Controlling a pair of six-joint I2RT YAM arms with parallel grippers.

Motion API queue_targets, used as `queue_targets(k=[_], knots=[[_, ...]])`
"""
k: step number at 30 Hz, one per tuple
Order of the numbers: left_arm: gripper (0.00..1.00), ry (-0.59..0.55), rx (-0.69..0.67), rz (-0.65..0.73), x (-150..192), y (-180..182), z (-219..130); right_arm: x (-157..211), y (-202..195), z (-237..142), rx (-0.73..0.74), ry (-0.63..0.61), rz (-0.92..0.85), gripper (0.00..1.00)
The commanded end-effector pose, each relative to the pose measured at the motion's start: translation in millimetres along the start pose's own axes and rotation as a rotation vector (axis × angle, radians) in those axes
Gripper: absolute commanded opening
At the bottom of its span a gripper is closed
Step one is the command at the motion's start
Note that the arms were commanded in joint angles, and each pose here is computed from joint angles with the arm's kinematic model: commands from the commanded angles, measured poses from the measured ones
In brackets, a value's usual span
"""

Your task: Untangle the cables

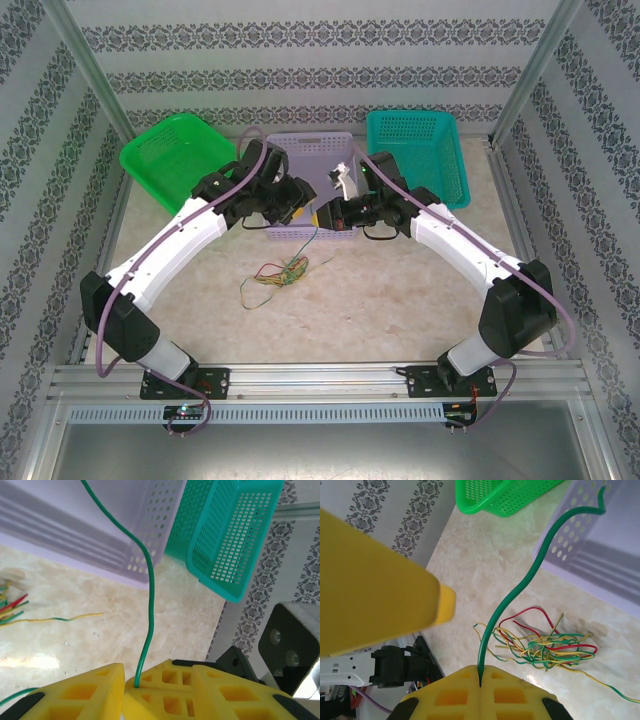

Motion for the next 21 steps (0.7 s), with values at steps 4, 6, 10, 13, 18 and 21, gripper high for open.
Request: queue_targets(k=[4, 6, 10, 13, 18, 21], knots=[[0.35, 0.037, -0.044, -0.024, 7.9, 5.3, 17.9, -6.8, 26.1, -11.5, -0.050, -0.052, -0.081, 0.00], [0.33, 0.027, -0.044, -0.018, 5.3, 4.3, 23.0, -6.2, 28.6, -13.0, -0.057, -0.055, -0.086, 0.00], [0.23, 0.024, -0.045, -0.021, 1.6, 0.6, 30.0, -4.1, 29.6, -15.5, -0.059, -0.062, -0.088, 0.00], [0.04, -0.003, -0.026, -0.021, -0.3, -1.1, 28.4, -2.8, 28.8, -15.6, -0.058, -0.062, -0.085, 0.00], [0.00, -0.066, -0.039, 0.023, -13.6, -1.6, 10.5, -1.3, 26.8, -17.4, -0.033, -0.069, -0.079, 0.07], [0.00, -0.128, -0.093, 0.040, -47.3, 12.2, -14.2, -1.7, 24.4, -25.1, 0.020, -0.095, -0.061, 0.46]])
Point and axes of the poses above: each hand's point on the last joint's axis, 136 mm out from that joint toward the fingers, its own z axis out along the fingers, its own y axis along the line the jaws close on, x = y × z, the point moved 9 cm from there along -z, back along the fingers, and after that the axes turned 7 degrees about z, right-handed, at the moved point
